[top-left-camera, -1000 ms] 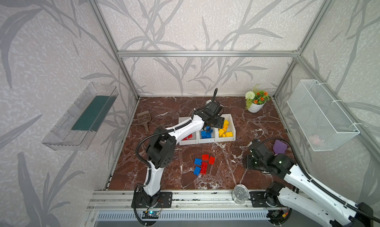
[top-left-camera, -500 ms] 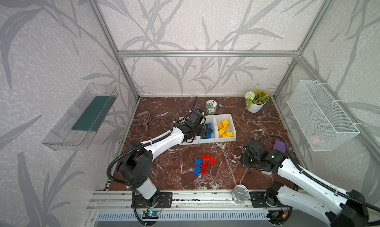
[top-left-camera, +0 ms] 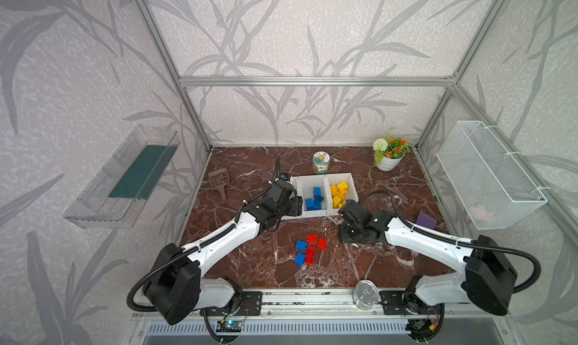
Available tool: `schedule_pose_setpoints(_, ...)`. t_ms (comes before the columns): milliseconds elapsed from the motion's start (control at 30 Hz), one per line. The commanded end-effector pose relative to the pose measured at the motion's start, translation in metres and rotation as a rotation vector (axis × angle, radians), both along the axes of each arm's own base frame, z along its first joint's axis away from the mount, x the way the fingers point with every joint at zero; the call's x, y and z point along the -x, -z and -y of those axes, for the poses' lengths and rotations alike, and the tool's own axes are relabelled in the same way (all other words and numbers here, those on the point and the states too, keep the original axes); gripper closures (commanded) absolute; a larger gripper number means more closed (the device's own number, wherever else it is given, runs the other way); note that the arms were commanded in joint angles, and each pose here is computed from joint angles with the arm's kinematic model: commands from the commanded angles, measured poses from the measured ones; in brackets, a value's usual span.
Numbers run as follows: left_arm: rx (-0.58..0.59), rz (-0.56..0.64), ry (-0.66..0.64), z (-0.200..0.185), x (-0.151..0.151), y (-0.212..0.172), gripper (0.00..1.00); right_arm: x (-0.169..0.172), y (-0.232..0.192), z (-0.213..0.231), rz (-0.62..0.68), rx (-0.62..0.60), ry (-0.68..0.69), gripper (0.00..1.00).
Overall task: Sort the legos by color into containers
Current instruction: 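Withdraw the left gripper while the right gripper reaches toward the red bricks, then grasp a small red brick with the right gripper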
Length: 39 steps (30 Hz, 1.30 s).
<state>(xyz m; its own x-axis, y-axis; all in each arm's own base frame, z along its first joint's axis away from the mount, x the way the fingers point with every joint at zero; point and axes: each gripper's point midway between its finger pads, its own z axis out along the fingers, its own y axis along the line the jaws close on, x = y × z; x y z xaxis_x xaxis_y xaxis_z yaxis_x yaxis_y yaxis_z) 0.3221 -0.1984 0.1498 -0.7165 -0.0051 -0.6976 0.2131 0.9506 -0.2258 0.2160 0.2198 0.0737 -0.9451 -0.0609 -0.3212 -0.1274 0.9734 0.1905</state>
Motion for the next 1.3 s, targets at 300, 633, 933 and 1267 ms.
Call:
schedule_pose_setpoints(300,-0.006,0.04,-0.091,-0.031,0.015,-0.006,0.26,0.003,0.017,-0.059,-0.045,0.025,-0.149,0.39)
schedule_pose_setpoints(633,-0.004,0.04,-0.097,-0.034,0.02,-0.007,0.26,0.008,0.028,-0.068,-0.064,0.078,-0.178,0.38)
schedule_pose_setpoints(933,0.012,0.026,-0.11,-0.039,0.028,-0.002,0.26,0.011,0.042,-0.077,-0.09,0.108,-0.199,0.38)
schedule_pose_setpoints(1267,0.013,0.023,-0.12,-0.044,0.033,-0.002,0.26,0.011,0.049,-0.064,-0.096,0.171,-0.16,0.41)
